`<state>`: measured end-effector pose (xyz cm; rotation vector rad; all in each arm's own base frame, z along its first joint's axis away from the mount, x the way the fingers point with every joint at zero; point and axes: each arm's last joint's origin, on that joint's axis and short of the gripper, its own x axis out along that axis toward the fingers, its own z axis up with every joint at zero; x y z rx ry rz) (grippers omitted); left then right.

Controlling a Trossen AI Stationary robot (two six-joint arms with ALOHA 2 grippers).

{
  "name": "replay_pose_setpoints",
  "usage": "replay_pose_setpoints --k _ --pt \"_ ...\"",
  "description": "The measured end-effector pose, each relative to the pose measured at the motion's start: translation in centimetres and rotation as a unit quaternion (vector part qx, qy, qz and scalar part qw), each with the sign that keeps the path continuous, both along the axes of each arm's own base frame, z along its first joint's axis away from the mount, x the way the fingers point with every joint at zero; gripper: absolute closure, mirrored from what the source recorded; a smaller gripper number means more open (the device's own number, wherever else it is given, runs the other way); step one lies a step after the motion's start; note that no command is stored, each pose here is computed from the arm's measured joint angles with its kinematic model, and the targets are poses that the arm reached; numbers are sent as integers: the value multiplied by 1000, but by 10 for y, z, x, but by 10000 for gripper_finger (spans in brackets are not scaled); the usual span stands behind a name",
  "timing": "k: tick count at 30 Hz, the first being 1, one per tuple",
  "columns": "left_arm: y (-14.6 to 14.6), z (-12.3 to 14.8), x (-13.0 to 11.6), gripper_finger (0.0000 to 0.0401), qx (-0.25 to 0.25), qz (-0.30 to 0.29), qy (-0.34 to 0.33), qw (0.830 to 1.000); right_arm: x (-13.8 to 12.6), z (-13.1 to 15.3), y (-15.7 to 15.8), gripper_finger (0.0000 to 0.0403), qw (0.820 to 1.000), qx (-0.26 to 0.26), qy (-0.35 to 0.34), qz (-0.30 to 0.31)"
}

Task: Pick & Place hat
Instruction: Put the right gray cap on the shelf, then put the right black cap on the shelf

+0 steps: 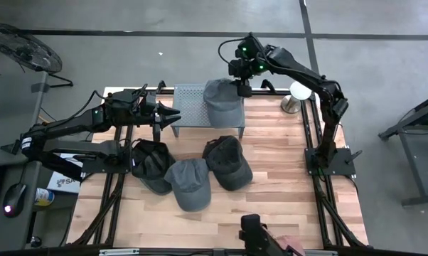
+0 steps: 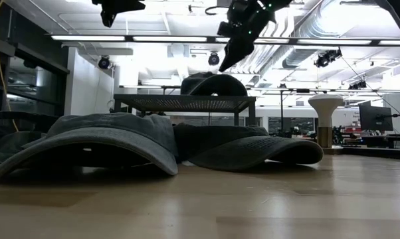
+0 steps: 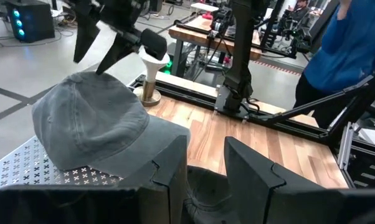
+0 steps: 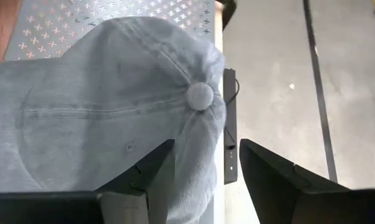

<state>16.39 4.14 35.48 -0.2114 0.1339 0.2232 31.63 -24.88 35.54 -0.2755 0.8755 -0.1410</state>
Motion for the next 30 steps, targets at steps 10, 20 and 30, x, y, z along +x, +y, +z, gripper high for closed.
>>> replay_pose_setpoints --k 10,20,30 --pt "0 0 0 293 -1 -7 0 1000 -29 47 27 235 997 8 -51 -63" --pt "-2 0 0 293 -6 -36 -1 999 -54 87 85 244 993 -2 -71 -96" --pt "-3 0 0 293 -8 -52 -1 999 -63 87 132 242 975 119 -38 -185"
